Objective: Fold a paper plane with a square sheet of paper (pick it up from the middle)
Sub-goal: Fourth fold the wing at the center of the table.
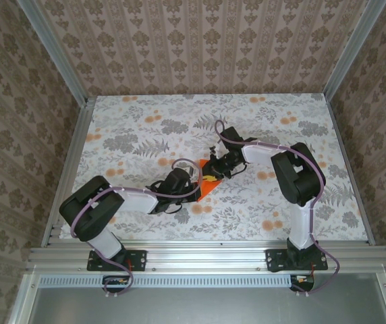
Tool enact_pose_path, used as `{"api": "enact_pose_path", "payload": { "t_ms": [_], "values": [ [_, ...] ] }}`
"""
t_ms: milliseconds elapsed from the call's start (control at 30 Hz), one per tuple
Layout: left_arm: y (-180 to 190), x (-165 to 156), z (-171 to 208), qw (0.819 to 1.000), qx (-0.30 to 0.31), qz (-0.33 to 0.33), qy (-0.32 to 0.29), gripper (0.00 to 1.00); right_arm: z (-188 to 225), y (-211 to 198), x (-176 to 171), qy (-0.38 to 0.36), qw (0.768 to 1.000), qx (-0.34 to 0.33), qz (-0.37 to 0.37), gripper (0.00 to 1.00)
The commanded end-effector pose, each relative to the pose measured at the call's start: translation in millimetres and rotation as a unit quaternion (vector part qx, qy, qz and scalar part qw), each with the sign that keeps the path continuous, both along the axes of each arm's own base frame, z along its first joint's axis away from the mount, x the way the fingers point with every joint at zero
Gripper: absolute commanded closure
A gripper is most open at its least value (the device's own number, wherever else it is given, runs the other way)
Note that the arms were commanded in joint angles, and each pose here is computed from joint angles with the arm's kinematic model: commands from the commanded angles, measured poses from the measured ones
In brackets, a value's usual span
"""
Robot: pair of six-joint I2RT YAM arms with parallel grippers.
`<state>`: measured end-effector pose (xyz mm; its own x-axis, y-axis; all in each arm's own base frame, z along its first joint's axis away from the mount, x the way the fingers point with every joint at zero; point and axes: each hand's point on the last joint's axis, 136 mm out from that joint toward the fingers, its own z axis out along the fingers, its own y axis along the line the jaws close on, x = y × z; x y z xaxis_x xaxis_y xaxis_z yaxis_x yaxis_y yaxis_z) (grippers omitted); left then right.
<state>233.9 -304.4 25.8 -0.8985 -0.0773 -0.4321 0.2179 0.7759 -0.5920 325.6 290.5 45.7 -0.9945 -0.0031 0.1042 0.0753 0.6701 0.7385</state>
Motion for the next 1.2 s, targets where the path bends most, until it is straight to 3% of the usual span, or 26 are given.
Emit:
{"api": "enact_pose_path", "payload": {
  "t_ms": [0, 800, 933, 1167],
  "values": [
    [6, -5, -16, 0.999, 0.007, 0.006, 0.035, 1.0, 18, 12, 7, -0.011, 0.999, 0.03, 0.002, 0.84],
    [3, -6, -22, 0.998, 0.019, -0.011, 0.059, 1.0, -28, -7, 15, 0.012, 0.998, -0.052, -0.032, 0.84],
    [3, -7, -19, 0.998, 0.016, -0.01, 0.061, 0.84, -36, -10, 13, 0.019, 0.997, -0.06, -0.034, 0.84],
    [5, -5, 5, 0.999, 0.001, -0.006, 0.038, 0.74, -49, -14, 8, 0.032, 0.996, -0.075, -0.031, 0.85]
  ]
}}
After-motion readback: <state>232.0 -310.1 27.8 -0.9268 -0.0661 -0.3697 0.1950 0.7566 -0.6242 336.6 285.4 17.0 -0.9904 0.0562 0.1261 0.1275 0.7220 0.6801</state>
